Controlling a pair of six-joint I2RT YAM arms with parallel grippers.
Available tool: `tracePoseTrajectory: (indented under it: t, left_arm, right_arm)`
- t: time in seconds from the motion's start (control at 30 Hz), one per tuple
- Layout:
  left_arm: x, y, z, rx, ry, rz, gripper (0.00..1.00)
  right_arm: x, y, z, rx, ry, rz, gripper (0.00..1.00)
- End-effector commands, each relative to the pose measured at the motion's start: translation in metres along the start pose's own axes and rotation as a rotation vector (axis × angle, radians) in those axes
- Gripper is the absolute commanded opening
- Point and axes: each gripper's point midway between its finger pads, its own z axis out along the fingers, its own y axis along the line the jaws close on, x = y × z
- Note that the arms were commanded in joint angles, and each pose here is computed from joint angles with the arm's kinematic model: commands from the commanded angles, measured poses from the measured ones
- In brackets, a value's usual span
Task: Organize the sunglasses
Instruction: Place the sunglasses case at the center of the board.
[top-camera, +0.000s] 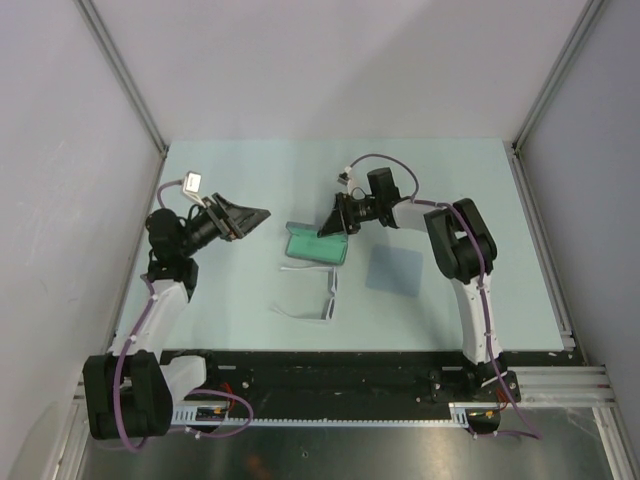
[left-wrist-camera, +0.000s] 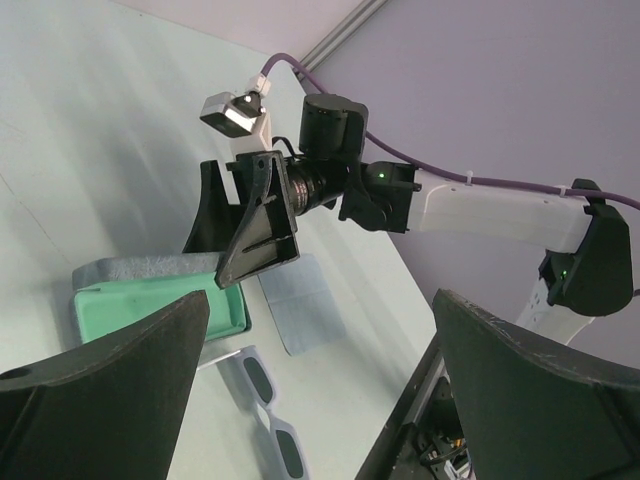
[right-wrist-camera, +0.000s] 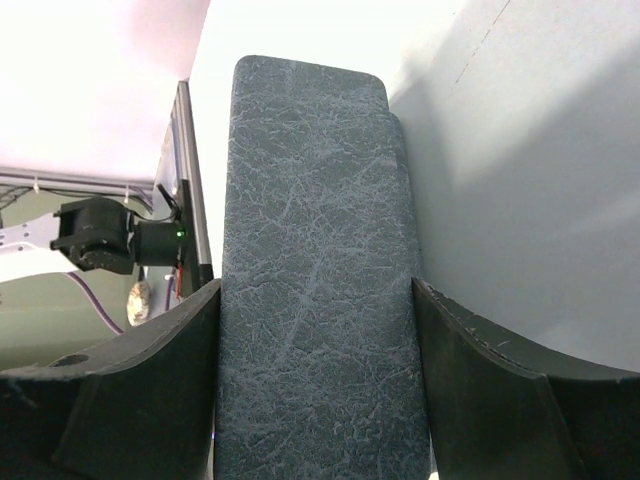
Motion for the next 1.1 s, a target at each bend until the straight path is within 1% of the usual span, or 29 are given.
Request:
tracePoseTrajectory:
  t: [0.0,0.07,0.1,0.17,0.2,0.27,0.3,0.5,0.77,0.83,0.9,1.07]
  left_arm:
    - [-0.001,-0.01,-0.004,0.032,0.0,0.051,1.0]
    - [-0.001,-0.011,-0.005,0.033,-0.001,0.051,1.0]
    - [-0.001,-0.011,-0.005,0.032,-0.002,0.051,1.0]
    - [0.0,-0.012,-0.005,0.034,0.0,0.053,1.0]
    - [-0.001,-0.012,-0.005,0.034,-0.001,0.052,1.0]
    - [0.0,-0.011,-0.005,0.032,0.0,0.05,1.0]
    - [-0.001,-0.012,-0.005,0.032,-0.002,0.051,1.0]
    - [-0.001,-0.014,-0.005,0.038,-0.001,0.056,1.0]
    - [-0.002,-0.013,-0.006,0.029,-0.012,0.062,1.0]
    - [-0.003,-0.014,-0.006,0.027,-0.019,0.068,1.0]
    - [-0.006,-0.015,-0.007,0.017,-0.04,0.079,1.0]
    - [-0.016,-0.024,-0.007,0.014,-0.074,0.107,1.0]
  right_arm:
    - [-0.005,0.003,0.006,0.052,0.002,-0.097,0.62]
    - [-0.004,0.003,0.007,0.076,0.007,-0.127,0.66]
    - [-0.003,0.003,0.007,0.087,0.011,-0.131,0.71]
    - [-0.006,0.004,0.006,0.106,0.004,-0.158,0.75]
    - [-0.007,0.004,0.006,0.112,0.002,-0.159,0.79]
    - [-0.011,0.004,0.004,0.126,-0.009,-0.17,0.82]
    - [-0.014,0.004,0.003,0.139,-0.017,-0.182,0.86]
    - [-0.015,0.001,-0.004,0.201,-0.009,-0.185,0.88]
    - [-0.035,0.022,-0.017,0.247,-0.045,-0.255,0.89]
    - [-0.041,0.022,-0.021,0.283,-0.062,-0.262,0.93]
    - [-0.05,0.025,-0.029,0.33,-0.096,-0.27,0.99]
    - [-0.076,0.036,-0.054,0.402,-0.196,-0.275,1.0]
